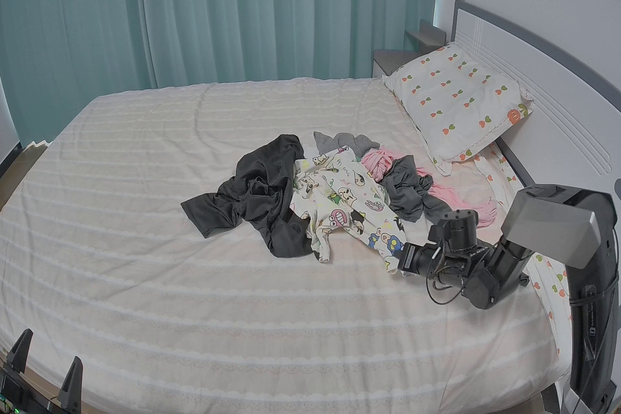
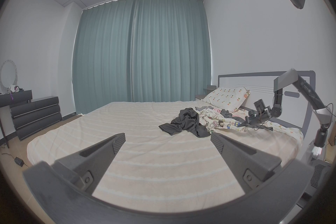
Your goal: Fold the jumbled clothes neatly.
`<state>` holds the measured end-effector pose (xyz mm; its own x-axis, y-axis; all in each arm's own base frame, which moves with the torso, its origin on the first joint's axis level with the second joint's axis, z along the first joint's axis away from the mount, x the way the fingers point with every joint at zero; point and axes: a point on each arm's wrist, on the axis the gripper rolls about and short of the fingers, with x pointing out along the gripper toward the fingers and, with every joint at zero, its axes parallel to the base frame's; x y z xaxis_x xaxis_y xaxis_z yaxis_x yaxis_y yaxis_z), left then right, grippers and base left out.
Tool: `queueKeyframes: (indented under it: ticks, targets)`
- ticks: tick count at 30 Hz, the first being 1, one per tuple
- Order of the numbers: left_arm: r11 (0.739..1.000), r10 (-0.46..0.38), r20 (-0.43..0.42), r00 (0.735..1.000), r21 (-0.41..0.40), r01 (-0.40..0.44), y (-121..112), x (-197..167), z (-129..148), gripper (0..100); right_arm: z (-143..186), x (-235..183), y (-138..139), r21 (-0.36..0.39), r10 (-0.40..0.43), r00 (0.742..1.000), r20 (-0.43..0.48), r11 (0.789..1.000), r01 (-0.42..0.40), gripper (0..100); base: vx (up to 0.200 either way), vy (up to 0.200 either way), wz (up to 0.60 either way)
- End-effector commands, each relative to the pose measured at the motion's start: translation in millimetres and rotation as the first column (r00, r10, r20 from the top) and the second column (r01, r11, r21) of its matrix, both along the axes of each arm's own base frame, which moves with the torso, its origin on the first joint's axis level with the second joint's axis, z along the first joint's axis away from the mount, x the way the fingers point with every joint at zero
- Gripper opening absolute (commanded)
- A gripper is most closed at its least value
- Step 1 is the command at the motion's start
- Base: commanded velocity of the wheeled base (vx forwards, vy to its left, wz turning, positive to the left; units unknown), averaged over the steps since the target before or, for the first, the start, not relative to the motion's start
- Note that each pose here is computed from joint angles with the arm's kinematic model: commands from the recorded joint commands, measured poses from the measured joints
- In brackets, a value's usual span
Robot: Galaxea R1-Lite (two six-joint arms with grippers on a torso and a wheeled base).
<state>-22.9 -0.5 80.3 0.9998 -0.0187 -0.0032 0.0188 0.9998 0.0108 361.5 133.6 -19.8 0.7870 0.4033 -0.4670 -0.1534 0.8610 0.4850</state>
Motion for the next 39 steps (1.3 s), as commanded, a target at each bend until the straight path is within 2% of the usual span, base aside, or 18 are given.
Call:
queueKeyframes:
  ticks: [1, 12, 13, 15, 16, 17, 19, 20, 22, 23, 24, 25, 28, 30, 32, 35, 36, 39]
  targets:
    - [1.000, 0.000, -0.009, 1.000, 0.001, 0.000, 0.0, 0.6, -5.1, 100, 71.1, -99.1, -23.8, 0.093, 0.074, 0.977, 0.201, 0.991, -0.094, 0, 0.000, 0.000, 0.00]
    - [1.000, -0.004, -0.018, 1.000, 0.030, 0.005, 0.0, 1.6, -4.5, 100, 116.0, -138.2, -9.4, 0.142, 0.150, 0.920, 0.362, 0.967, -0.213, 0, 0.000, 0.000, 0.00]
    - [1.000, -0.003, -0.038, 0.999, 0.027, 0.004, 0.0, 3.2, -3.9, 100, 122.3, -146.8, -4.0, 0.149, 0.176, 0.908, 0.380, 0.957, -0.248, 0, 0.000, 0.000, 0.00]
    - [1.000, -0.007, -0.005, 1.000, -0.008, 0.007, 0.0, 3.2, 13.7, 100, 124.1, -154.5, 0.2, 0.150, 0.202, 0.901, 0.383, 0.949, -0.277, 0, 0.000, 0.000, 0.00]
    - [0.993, -0.009, 0.088, 0.996, -0.112, 0.019, 0.0, 3.8, 58.6, 100, 125.5, -160.0, 3.8, 0.153, 0.221, 0.896, 0.384, 0.942, -0.298, 0, 0.000, 0.000, 0.00]
    - [0.980, -0.009, 0.132, 0.991, -0.195, 0.035, -0.1, 9.3, 90.5, 100, 127.1, -163.6, 7.1, 0.160, 0.233, 0.892, 0.387, 0.936, -0.314, 0, 0.000, 0.000, 0.00]
    - [0.969, -0.024, 0.142, 0.990, -0.241, 0.058, -0.6, 22.9, 117.1, 100, 132.5, -166.9, 10.8, 0.175, 0.233, 0.885, 0.404, 0.930, -0.324, 0, 0.000, 0.000, 0.00]
    - [0.971, -0.081, 0.097, 0.992, -0.216, 0.100, -1.6, 36.9, 123.1, 100, 140.2, -170.4, 12.8, 0.190, 0.221, 0.875, 0.430, 0.926, -0.327, 0, 0.000, 0.000, 0.00]
    - [0.971, -0.081, 0.097, 0.992, -0.216, 0.100, -1.6, 36.9, 123.1, 100, 140.2, -170.4, 12.8, 0.190, 0.221, 0.875, 0.430, 0.926, -0.327, 0, 0.000, 0.000, 0.00]
    - [0.928, -0.349, -0.049, 0.936, -0.157, 0.338, -10.0, 62.8, 116.2, 100, 158.6, -174.9, 22.0, 0.215, 0.220, 0.841, 0.494, 0.906, -0.364, 0, 0.000, 0.000, 0.00]
    - [0.897, -0.426, -0.092, 0.900, -0.172, 0.407, -13.9, 71.1, 114.3, 100, 161.5, -175.9, 26.5, 0.219, 0.230, 0.833, 0.504, 0.898, -0.381, 0, 0.000, 0.000, 0.00]
    - [0.877, -0.469, -0.125, 0.874, -0.184, 0.445, -16.8, 77.2, 112.4, 100, 163.0, -176.3, 29.6, 0.219, 0.237, 0.828, 0.508, 0.894, -0.390, 0, 0.000, 0.000, 0.00]
    - [0.804, -0.593, -0.259, 0.762, -0.225, 0.550, -31.9, 101.7, 101.4, 100, 174.6, -170.4, 41.0, 0.229, 0.241, 0.814, 0.529, 0.883, -0.409, 0, 0.000, 0.000, 0.00]
    - [0.758, -0.650, -0.352, 0.673, -0.234, 0.609, -45.3, 113.5, 89.2, 100, 188.2, -165.4, 46.0, 0.238, 0.231, 0.800, 0.554, 0.877, -0.418, 0, 0.000, 0.000, 0.00]
    - [0.729, -0.669, -0.432, 0.605, -0.226, 0.646, -56.8, 124.8, 77.9, 100, 203.6, -159.2, 52.8, 0.246, 0.222, 0.787, 0.576, 0.871, -0.426, 0, 0.000, 0.000, 0.00]
    - [0.717, -0.658, -0.512, 0.553, -0.199, 0.668, -69.6, 146.4, 62.6, 100, 220.5, -156.1, 66.1, 0.247, 0.242, 0.783, 0.574, 0.860, -0.447, 0, 0.000, 0.000, 0.00]
    - [0.716, -0.658, -0.513, 0.552, -0.199, 0.669, -70.1, 147.4, 62.1, 100, 221.5, -156.3, 66.6, 0.247, 0.243, 0.782, 0.574, 0.859, -0.448, 0, 0.000, 0.000, 0.00]
    - [0.709, -0.651, -0.559, 0.514, -0.205, 0.674, -82.9, 168.0, 40.0, 100, 238.7, -149.2, 75.2, 0.253, 0.225, 0.785, 0.578, 0.864, -0.435, 0, 0.000, 0.000, 0.00]
